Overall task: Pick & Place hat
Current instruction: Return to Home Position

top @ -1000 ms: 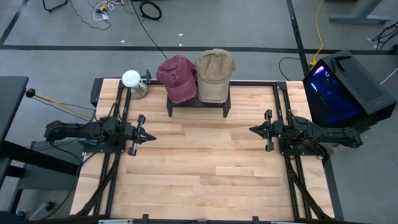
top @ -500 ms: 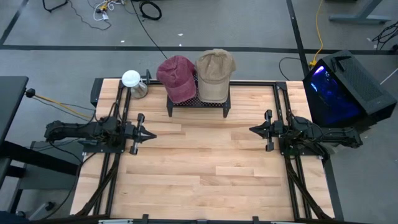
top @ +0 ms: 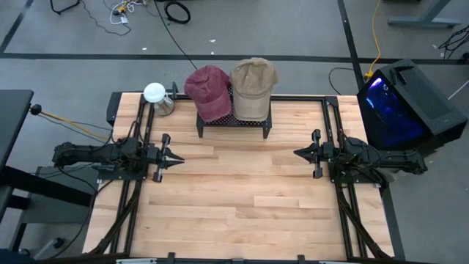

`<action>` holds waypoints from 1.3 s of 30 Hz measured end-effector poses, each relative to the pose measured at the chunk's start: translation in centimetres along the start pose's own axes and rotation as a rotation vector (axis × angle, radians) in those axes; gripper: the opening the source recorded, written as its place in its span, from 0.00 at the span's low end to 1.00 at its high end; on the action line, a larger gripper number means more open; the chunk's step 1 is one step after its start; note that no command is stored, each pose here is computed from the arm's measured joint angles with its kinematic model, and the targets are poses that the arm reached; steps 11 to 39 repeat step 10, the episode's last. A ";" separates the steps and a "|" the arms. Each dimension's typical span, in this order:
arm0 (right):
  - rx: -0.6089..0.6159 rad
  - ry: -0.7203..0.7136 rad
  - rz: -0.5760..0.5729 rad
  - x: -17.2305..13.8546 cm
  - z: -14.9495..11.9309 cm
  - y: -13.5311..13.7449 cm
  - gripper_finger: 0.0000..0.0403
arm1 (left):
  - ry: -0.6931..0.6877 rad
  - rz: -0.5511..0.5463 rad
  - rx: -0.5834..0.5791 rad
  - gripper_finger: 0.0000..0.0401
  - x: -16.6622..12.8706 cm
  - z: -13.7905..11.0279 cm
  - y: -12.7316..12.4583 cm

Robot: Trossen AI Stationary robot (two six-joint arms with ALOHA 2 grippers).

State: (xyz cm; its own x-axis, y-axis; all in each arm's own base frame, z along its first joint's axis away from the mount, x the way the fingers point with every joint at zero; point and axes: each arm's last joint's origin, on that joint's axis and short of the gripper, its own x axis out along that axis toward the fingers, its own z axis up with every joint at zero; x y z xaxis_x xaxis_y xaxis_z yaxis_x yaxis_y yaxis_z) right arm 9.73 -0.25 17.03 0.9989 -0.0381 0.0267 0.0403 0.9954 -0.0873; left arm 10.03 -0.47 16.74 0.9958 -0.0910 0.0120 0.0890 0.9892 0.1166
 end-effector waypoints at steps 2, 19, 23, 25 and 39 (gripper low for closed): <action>0.000 0.000 0.000 0.0 0.0 0.0 0.03 | -0.003 0.000 0.000 0.11 0.0 0.0 0.0; 0.000 0.000 0.000 0.0 0.0 0.0 0.03 | -0.005 0.001 0.000 0.11 0.0 0.1 0.0; 0.000 0.000 0.000 0.0 0.0 0.0 0.03 | -0.005 0.001 0.000 0.11 0.0 0.1 0.0; 0.000 0.000 0.000 0.0 0.0 0.0 0.03 | -0.005 0.001 0.000 0.11 0.0 0.1 0.0; 0.000 0.000 0.000 0.0 0.0 0.0 0.03 | -0.005 0.001 0.000 0.11 0.0 0.1 0.0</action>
